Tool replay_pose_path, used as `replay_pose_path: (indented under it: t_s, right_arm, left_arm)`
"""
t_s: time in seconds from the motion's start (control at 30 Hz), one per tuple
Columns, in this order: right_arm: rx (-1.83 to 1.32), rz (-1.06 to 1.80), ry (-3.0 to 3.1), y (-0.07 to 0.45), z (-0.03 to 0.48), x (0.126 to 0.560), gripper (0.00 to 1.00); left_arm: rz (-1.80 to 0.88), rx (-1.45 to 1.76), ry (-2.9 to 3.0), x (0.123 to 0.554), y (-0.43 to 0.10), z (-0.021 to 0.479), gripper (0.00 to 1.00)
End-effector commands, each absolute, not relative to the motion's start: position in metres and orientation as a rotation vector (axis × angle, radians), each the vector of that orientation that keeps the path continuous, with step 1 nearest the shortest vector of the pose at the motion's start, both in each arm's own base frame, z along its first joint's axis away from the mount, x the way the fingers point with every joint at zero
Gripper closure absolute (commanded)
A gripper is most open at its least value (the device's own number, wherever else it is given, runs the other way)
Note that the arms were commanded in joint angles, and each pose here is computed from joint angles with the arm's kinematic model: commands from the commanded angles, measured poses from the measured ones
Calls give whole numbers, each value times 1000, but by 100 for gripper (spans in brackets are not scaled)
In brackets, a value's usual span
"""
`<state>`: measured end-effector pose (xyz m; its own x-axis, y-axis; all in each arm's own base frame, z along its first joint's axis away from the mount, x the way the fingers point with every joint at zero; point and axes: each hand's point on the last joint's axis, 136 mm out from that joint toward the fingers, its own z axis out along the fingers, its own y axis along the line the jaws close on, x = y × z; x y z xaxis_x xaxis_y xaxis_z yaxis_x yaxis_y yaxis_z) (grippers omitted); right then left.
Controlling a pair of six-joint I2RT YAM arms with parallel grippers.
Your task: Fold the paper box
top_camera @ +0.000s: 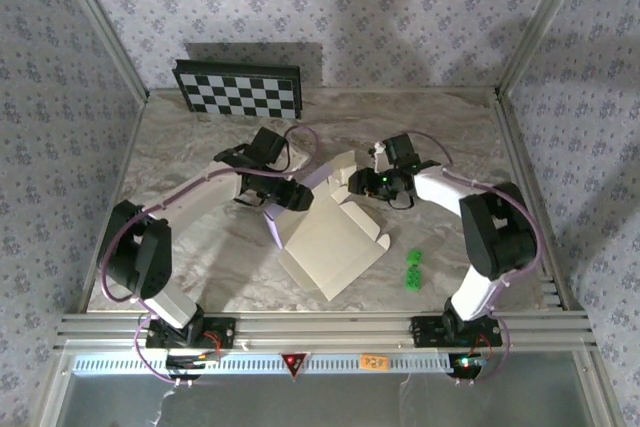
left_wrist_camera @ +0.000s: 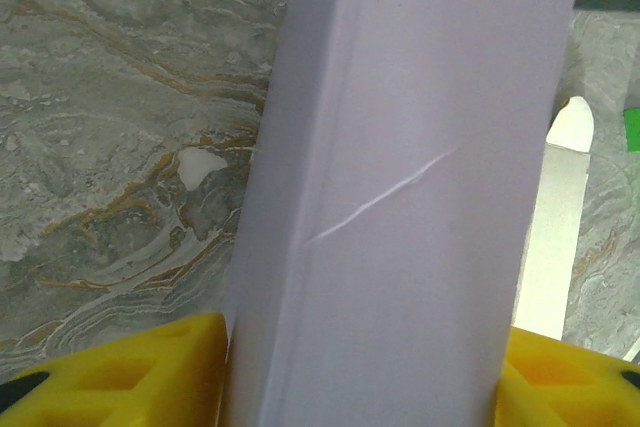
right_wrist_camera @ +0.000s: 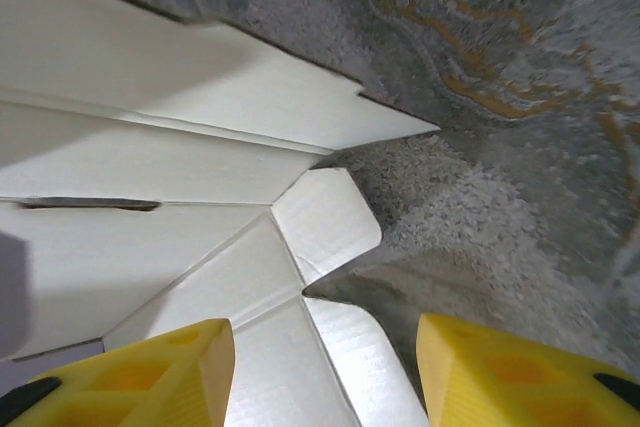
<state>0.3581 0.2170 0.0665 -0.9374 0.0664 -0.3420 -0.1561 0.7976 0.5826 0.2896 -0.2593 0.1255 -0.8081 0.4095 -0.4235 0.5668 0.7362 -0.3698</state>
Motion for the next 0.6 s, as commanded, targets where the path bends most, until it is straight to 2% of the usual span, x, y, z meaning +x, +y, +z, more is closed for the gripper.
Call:
replay_pose_path:
  t_s: [0.0,0.57]
  right_arm:
    - [-87,991,2574,229,72,377,48]
    - [-101,1153,2543,252,52,387,53]
  left_arm:
    - [-789,727,2589,290,-259,140,43]
    - [-805,708,2606,290,-255,137,44]
